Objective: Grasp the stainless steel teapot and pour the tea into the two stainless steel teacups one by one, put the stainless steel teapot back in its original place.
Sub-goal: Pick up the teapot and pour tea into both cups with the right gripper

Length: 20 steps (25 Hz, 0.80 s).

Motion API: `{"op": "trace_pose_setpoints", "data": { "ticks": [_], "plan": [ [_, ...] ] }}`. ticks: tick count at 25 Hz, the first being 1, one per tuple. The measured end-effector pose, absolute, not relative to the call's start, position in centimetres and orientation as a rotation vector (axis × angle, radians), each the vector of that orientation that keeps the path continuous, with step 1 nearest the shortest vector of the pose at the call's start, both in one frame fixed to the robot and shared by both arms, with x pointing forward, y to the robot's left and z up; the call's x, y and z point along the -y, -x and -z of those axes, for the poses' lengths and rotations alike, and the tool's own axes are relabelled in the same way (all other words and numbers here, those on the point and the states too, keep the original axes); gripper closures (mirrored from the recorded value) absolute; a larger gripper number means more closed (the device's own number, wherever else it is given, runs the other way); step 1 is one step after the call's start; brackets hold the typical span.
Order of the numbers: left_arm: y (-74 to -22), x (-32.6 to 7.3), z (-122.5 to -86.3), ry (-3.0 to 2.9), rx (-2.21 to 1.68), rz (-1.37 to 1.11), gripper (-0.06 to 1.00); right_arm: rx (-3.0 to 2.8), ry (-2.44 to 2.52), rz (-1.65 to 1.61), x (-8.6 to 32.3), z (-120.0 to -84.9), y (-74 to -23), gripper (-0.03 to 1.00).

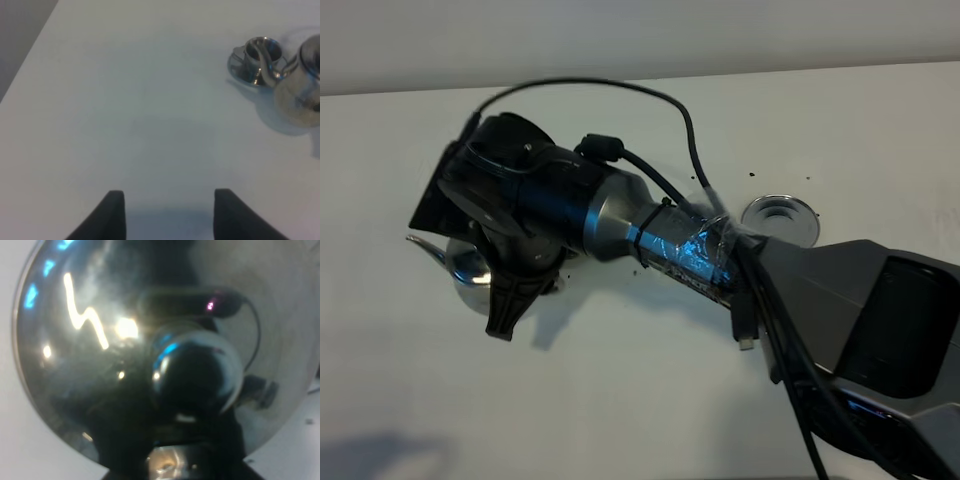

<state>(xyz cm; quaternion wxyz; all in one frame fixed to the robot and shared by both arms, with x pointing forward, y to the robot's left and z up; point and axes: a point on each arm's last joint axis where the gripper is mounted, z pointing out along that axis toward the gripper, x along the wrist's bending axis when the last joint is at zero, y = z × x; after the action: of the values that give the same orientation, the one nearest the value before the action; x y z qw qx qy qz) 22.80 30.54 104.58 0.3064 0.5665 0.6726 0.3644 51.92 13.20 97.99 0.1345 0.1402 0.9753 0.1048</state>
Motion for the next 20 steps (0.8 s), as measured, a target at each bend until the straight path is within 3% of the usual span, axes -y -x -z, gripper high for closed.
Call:
{"op": "trace_pose_setpoints", "data": {
  "ticks": [8,14,20],
  "plan": [
    [-22.8,-30.5,-104.6,-1.499,-1.78,-0.964,0.51,-2.706,-0.322,-0.278,-11.7,-101.6,-52.2,0.79],
    [-22.8,-30.5,-104.6,-1.5,-1.779,-0.965,0.51,-2.668,-0.278,-0.123,-8.0,-102.9,-51.5,0.79],
    [-22.8,-30.5,-104.6,-1.5,-1.779,-0.965,0.51,-2.652,-0.253,-0.027,-3.2,-99.9,-52.7,0.79]
  ]
}}
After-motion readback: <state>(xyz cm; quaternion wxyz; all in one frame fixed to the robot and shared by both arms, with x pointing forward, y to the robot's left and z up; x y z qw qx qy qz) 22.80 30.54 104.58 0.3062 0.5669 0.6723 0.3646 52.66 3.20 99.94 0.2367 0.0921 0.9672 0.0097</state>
